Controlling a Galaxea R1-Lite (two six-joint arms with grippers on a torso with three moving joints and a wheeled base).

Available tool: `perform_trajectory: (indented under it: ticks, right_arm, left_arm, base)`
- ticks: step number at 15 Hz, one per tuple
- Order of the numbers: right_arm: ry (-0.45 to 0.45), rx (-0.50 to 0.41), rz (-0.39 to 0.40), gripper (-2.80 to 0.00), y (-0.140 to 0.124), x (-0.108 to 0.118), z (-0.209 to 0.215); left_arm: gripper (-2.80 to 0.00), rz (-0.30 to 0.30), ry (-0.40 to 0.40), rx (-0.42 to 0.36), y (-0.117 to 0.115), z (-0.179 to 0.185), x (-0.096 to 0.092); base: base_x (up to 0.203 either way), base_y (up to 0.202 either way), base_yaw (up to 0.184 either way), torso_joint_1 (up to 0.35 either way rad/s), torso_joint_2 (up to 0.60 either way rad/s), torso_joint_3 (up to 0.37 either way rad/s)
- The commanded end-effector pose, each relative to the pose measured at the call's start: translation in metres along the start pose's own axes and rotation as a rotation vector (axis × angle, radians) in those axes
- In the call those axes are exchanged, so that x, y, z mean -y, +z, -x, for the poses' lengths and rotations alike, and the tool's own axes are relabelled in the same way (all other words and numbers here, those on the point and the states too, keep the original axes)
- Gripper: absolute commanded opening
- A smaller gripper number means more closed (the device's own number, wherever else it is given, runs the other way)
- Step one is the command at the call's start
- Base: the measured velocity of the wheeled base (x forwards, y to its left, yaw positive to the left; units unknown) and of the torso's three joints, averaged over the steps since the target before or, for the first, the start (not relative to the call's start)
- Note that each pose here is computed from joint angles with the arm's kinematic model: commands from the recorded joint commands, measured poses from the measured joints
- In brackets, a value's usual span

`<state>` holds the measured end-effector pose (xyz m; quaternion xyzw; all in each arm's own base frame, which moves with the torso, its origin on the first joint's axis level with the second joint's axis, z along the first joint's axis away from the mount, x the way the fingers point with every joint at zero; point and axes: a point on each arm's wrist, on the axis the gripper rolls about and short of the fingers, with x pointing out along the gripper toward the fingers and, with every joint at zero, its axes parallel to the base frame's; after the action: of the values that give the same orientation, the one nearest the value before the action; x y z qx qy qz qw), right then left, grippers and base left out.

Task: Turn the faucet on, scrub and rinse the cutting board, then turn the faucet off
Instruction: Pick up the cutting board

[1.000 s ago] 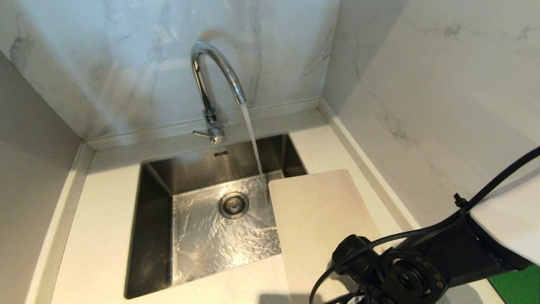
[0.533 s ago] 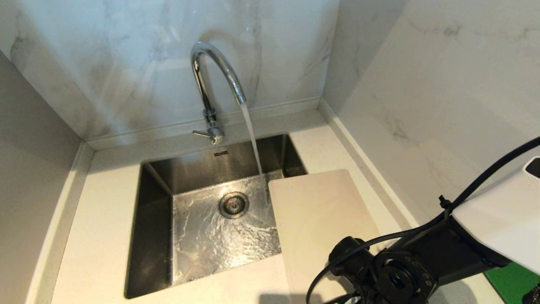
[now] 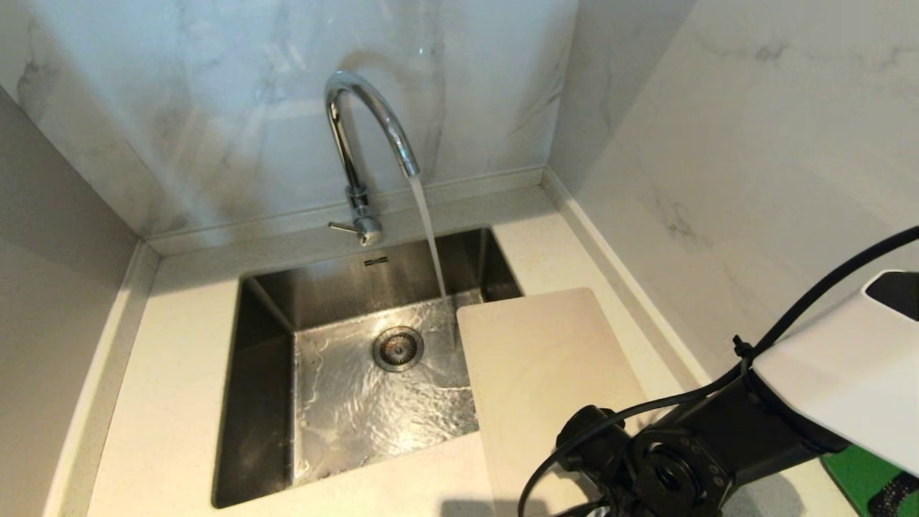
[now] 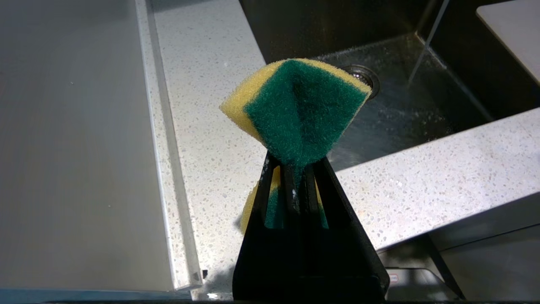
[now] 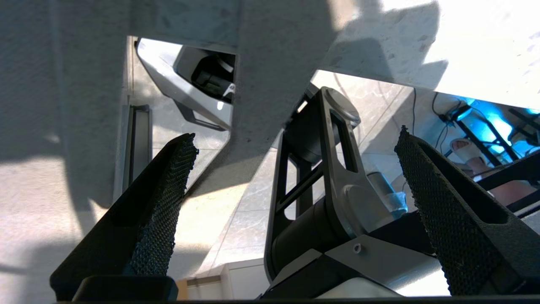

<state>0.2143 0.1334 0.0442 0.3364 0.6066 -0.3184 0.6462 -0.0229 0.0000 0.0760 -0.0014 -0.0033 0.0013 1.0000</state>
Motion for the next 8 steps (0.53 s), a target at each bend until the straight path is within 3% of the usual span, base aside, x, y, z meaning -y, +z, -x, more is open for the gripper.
perform_trajectory:
  ticks: [1,8]
  right_arm:
    - [-0.007,0.001,-0.007,0.00,-0.0003,-0.0018,-0.0023]
    - [-0.008,0.029,-0.008,0.00,-0.0020,-0.0048,-0.0033]
  left_arm:
    - [-2.80,0.000,0.001,0.000,-0.0003,-0.0001,0.0000]
    - [-2.80,0.000,0.002,0.000,-0.0003,-0.0001,0.0000]
  base:
    - [0.000,0.000,0.000,0.000,0.00,0.000]
    - [0.000,0.000,0.000,0.000,0.00,0.000]
